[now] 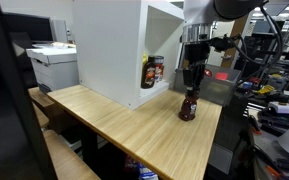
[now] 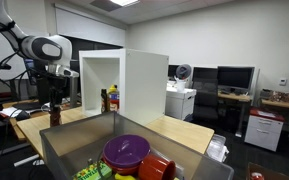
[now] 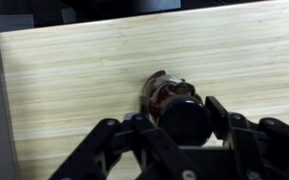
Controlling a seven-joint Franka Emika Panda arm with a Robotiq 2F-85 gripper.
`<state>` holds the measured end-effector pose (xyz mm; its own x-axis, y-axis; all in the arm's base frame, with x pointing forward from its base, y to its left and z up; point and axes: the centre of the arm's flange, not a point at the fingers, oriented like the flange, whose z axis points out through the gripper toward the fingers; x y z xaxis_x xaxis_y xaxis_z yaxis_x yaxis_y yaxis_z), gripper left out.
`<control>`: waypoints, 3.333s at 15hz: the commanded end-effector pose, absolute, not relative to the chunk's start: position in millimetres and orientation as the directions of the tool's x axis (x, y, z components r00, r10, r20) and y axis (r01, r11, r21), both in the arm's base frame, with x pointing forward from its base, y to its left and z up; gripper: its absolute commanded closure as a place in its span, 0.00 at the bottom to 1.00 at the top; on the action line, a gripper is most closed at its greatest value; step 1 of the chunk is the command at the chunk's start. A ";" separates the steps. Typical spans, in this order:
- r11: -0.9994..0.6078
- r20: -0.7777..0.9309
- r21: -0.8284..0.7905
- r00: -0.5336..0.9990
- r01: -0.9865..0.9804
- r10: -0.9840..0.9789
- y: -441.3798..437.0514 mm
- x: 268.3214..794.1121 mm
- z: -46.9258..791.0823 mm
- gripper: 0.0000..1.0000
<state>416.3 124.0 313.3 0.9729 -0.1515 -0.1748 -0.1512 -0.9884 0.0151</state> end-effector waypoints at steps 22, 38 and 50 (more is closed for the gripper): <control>-0.982 -0.001 0.090 0.986 -0.168 -0.169 123.2 448.4 353.1 0.71; -0.978 0.105 0.184 0.992 -0.093 -0.075 143.3 512.7 360.4 0.71; -0.987 0.223 0.143 0.974 -0.076 -0.042 162.6 527.0 363.7 0.71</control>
